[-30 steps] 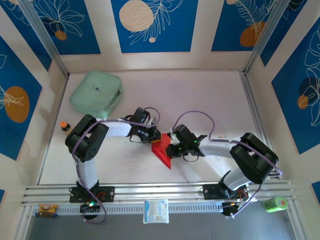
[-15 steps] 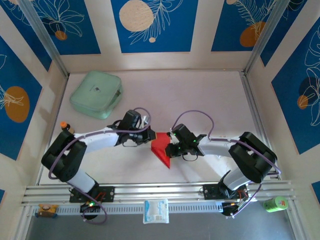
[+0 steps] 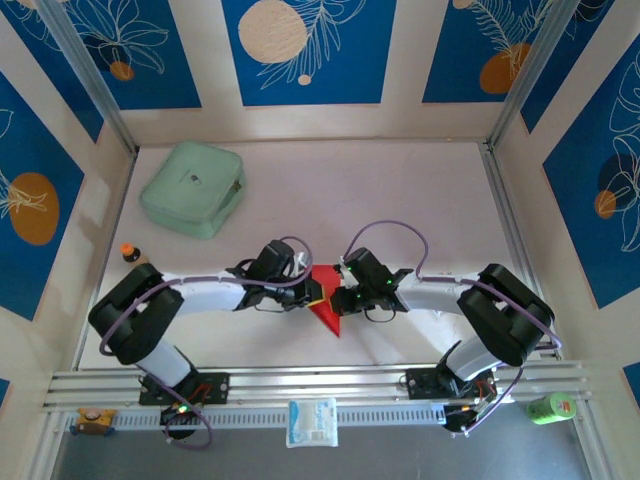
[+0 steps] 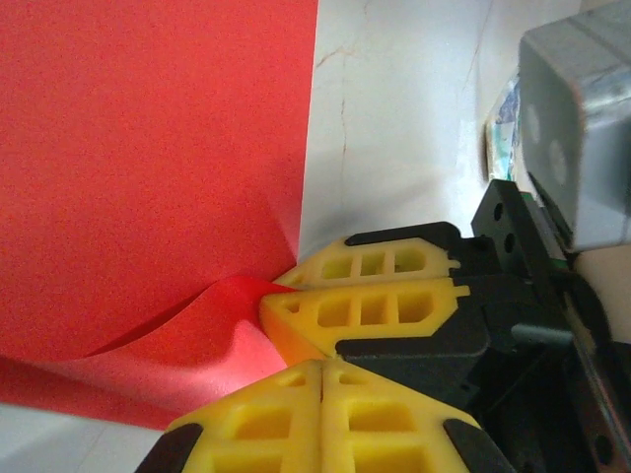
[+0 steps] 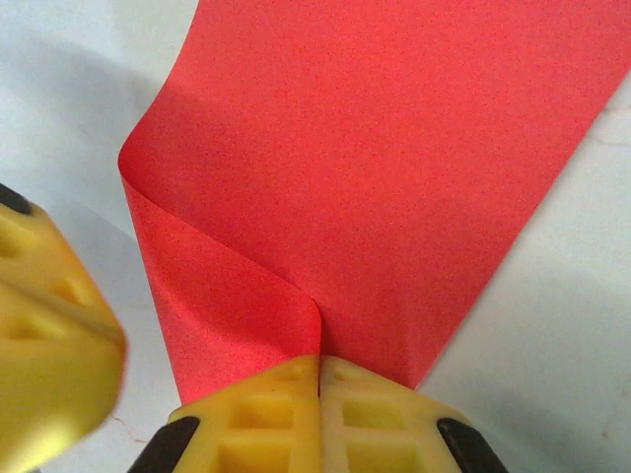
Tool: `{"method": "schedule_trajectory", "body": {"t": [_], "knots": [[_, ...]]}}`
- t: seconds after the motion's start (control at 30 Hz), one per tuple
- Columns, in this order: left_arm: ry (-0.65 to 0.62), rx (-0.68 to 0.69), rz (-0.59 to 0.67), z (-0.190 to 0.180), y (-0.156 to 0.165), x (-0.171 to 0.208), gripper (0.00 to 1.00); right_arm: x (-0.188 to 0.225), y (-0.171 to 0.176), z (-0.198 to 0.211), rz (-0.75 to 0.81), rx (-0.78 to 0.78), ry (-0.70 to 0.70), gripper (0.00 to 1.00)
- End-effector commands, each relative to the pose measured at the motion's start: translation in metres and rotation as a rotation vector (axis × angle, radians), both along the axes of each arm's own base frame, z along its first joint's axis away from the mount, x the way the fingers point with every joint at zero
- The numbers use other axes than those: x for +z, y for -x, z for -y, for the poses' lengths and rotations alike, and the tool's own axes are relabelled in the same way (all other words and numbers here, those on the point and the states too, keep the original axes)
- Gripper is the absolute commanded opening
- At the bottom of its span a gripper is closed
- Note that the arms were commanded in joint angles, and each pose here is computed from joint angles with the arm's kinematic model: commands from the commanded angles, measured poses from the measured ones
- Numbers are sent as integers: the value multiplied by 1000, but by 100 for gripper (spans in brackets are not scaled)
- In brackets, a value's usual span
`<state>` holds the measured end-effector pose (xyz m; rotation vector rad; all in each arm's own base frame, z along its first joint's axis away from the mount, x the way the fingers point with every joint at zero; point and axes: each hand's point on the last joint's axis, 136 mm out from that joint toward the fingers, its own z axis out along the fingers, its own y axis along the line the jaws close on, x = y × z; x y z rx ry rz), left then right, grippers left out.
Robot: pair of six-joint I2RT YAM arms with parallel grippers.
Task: Fold a paper plane with a square sheet of paper (pick it up from the middle)
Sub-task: Third fold the triangle at the center of the table.
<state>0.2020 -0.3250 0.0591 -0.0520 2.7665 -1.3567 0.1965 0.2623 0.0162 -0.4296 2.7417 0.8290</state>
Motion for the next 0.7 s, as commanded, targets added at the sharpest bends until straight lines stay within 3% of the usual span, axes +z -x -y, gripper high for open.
{"method": "schedule_trajectory", "body": {"t": [0.0, 0.67], "knots": [[-4, 1, -17, 7, 2, -7, 0, -5, 2, 6, -21, -14, 26, 0], [-159, 12, -68, -16, 13, -47, 0, -4, 3, 5, -21, -4, 19, 0]]}}
